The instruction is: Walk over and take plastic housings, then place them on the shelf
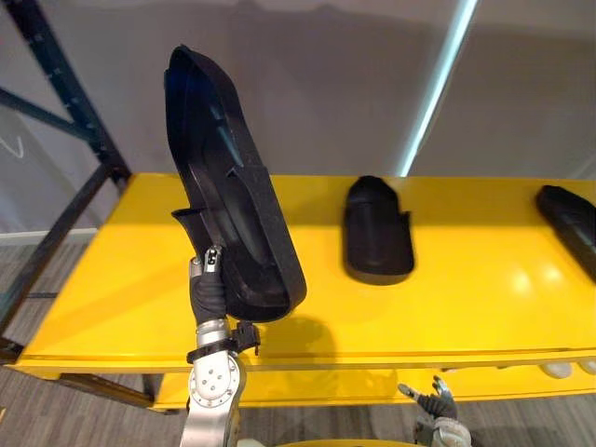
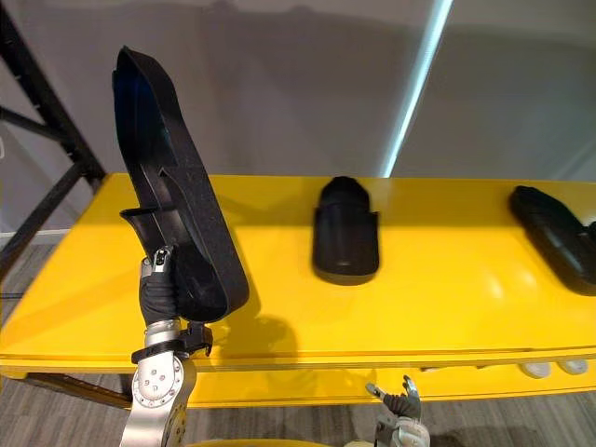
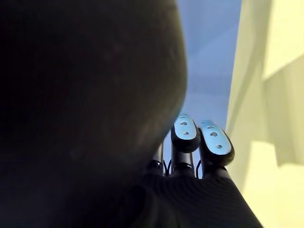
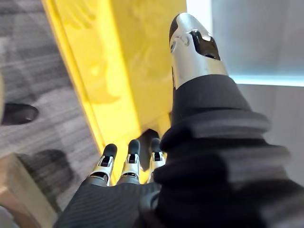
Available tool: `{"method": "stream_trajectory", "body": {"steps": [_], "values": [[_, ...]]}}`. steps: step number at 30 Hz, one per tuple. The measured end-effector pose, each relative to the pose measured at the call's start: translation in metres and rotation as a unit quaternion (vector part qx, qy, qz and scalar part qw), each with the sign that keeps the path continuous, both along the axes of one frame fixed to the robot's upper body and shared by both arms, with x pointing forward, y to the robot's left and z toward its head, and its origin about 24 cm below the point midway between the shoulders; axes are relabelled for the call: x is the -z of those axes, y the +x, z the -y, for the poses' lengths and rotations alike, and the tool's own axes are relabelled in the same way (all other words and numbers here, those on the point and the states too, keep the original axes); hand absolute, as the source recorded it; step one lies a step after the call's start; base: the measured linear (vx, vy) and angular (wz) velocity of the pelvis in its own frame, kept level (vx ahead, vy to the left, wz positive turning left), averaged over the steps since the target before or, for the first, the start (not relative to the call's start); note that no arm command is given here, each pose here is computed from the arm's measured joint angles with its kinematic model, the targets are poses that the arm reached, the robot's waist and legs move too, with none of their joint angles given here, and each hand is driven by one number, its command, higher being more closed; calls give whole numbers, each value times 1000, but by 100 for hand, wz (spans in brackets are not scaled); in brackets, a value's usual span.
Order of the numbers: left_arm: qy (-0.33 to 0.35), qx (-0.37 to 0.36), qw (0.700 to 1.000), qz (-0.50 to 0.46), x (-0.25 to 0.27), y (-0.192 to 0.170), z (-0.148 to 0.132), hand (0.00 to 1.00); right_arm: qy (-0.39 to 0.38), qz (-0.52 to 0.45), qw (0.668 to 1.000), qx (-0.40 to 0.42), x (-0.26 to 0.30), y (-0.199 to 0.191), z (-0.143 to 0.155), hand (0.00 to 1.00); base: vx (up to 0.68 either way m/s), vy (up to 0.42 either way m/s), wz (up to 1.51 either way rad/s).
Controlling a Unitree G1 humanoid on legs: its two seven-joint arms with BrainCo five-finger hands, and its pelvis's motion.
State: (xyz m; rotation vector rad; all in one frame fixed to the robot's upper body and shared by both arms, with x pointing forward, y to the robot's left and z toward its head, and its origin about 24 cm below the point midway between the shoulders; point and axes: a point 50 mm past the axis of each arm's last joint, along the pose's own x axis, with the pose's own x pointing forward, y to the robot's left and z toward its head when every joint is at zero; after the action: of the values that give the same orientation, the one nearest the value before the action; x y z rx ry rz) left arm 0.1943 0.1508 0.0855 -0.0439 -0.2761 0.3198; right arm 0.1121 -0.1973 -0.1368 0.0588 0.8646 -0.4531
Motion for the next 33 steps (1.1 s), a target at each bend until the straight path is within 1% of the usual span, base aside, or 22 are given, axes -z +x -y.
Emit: {"method": "stream_trajectory", "body": {"steps": [1,2,4,8,13,19,30,33], "values": [[-5,-5,1000,-7,3,-2,-3,100,18,-8,1000,-12,4,-3,-14,0,-114,693,-6],[-3,-5,1000,-10,4,-2,-3,100,23,-10,999,-21,4,-3,-16,0,-164,638,-19],[5,-6,1000,-20,8,-2,-5,100,23,-6,999,-25,3,1,-16,0,-167,483,-37],[2,-5,1000,-25,11,-2,-4,100,24,-6,999,-24,4,0,-16,0,-123,204,-4],[0,11,999,-38,17,1,6,100,26,-13,999,-30,5,-3,-18,0,-32,33,25],[11,8,999,-43,18,1,5,100,28,-14,999,-29,6,-4,-19,0,27,-37,9],[18,13,998,-54,22,0,4,100,28,-29,999,-30,10,-13,-19,0,-18,5,-20],[34,7,997,-74,29,1,1,100,29,-38,998,-30,11,-18,-19,0,-112,15,-22]]}}
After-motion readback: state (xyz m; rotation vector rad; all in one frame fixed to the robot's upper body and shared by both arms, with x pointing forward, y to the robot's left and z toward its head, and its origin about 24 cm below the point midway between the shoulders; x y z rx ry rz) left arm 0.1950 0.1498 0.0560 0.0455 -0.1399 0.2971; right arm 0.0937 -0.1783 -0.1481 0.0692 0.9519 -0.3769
